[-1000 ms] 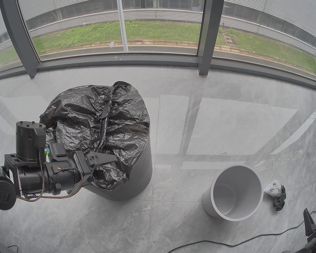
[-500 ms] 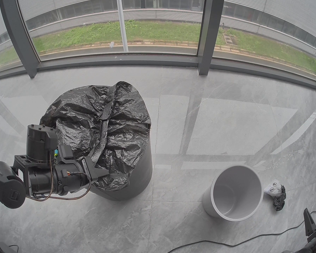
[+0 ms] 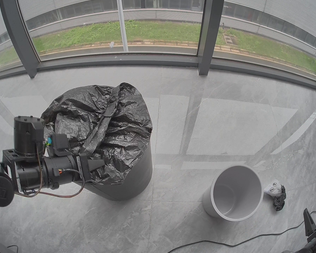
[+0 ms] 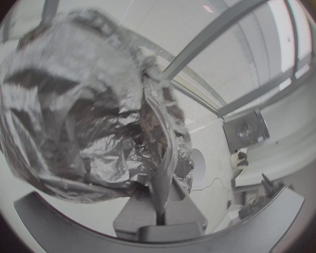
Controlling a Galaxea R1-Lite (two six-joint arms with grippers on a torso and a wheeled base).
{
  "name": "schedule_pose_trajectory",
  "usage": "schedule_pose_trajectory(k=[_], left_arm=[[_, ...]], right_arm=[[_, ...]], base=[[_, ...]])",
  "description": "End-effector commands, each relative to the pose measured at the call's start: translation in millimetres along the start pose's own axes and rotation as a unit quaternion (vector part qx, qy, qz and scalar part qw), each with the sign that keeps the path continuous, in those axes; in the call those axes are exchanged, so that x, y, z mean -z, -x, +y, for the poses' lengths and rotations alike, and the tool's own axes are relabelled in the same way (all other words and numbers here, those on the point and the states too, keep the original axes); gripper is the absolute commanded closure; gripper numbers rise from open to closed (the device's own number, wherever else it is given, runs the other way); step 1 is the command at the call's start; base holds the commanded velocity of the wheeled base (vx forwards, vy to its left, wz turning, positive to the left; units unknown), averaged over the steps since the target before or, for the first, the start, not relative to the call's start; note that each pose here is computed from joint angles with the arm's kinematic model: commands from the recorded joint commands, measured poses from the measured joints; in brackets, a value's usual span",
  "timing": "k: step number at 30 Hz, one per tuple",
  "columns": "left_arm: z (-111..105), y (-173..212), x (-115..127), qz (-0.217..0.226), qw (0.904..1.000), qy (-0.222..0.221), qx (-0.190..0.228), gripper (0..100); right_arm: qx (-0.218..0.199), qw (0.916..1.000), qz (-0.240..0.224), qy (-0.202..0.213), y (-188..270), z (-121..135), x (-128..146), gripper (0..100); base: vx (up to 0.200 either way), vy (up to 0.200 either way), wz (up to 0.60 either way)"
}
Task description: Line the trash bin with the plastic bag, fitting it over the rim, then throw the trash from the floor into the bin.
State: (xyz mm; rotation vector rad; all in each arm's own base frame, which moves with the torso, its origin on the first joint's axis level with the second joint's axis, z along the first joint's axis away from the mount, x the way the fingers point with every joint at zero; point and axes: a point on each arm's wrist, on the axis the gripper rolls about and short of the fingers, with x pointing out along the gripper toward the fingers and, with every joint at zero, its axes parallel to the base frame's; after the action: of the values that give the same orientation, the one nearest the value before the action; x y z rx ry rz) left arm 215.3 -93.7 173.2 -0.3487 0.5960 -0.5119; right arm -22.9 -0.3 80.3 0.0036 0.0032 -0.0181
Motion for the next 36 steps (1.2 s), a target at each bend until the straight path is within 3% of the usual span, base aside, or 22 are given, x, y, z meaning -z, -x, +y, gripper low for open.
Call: schedule_pose_trajectory(k=[1, 5, 8, 10, 14, 17, 18, 19, 21, 25, 26, 27, 31, 33, 36], left_arm=[[-34, 47, -52, -0.100, 0.9784, -0.180, 0.018, 100], [-43, 63, -60, -0.089, 0.9540, -0.284, -0.033, 100], [-43, 73, -54, -0.075, 0.9422, -0.320, -0.067, 100], [-43, 81, -49, -0.071, 0.9359, -0.329, -0.104, 100], [-42, 97, -41, -0.062, 0.9338, -0.324, -0.139, 100], [-40, 98, -36, -0.061, 0.9313, -0.322, -0.158, 100], [-42, 98, -36, -0.065, 0.9287, -0.325, -0.167, 100], [-43, 98, -37, -0.067, 0.9281, -0.325, -0.168, 100], [-48, 100, -40, -0.086, 0.9243, -0.328, -0.174, 100], [-60, 103, -36, -0.108, 0.9181, -0.345, -0.163, 100], [-60, 103, -36, -0.108, 0.9181, -0.345, -0.163, 100], [-65, 109, -30, -0.113, 0.9144, -0.352, -0.164, 100], [-61, 120, -19, -0.116, 0.9160, -0.346, -0.168, 100], [-52, 126, -6, -0.107, 0.9204, -0.334, -0.173, 100], [-39, 134, 8, -0.102, 0.9330, -0.287, -0.192, 100]], right_arm=[[0.000, 0.9990, 0.045, 0.001, -7, 0, 3, 0], [-0.013, 0.9949, 0.100, 0.005, -15, 0, 1, 0], [-0.029, 0.9905, 0.134, 0.010, -20, 0, 1, 0], [-0.040, 0.9907, 0.129, 0.014, -22, 1, -6, 0], [-0.080, 0.9901, 0.111, 0.028, -63, 6, -90, 0], [-0.157, 0.9810, 0.095, 0.061, -124, 21, -136, 0], [-0.204, 0.9726, 0.087, 0.070, -156, 39, -147, 0], [-0.215, 0.9701, 0.086, 0.072, -165, 44, -149, 0], [-0.294, 0.9504, 0.065, 0.078, -224, 100, -165, 0], [-0.367, 0.9253, 0.054, 0.079, -300, 192, -166, 0], [-0.367, 0.9253, 0.054, 0.079, -300, 192, -166, 0], [-0.389, 0.9166, 0.055, 0.074, -323, 230, -157, 0], [-0.401, 0.9113, 0.077, 0.054, -348, 264, -131, 0], [-0.404, 0.9096, 0.091, 0.037, -356, 276, -115, 0], [-0.405, 0.9115, 0.073, 0.013, -362, 284, -103, 0]], base=[[0.000, 0.000, 0.00], [0.000, 0.000, 0.00], [0.000, 0.000, 0.00], [0.000, 0.000, 0.00], [0.000, 0.000, 0.00], [0.000, 0.000, 0.00], [0.000, 0.000, 0.00], [0.000, 0.000, 0.00], [0.000, 0.000, 0.00], [0.000, 0.000, 0.00], [0.000, 0.000, 0.00], [0.000, 0.000, 0.00], [0.000, 0.000, 0.00], [0.000, 0.000, 0.00], [0.000, 0.000, 0.00]])
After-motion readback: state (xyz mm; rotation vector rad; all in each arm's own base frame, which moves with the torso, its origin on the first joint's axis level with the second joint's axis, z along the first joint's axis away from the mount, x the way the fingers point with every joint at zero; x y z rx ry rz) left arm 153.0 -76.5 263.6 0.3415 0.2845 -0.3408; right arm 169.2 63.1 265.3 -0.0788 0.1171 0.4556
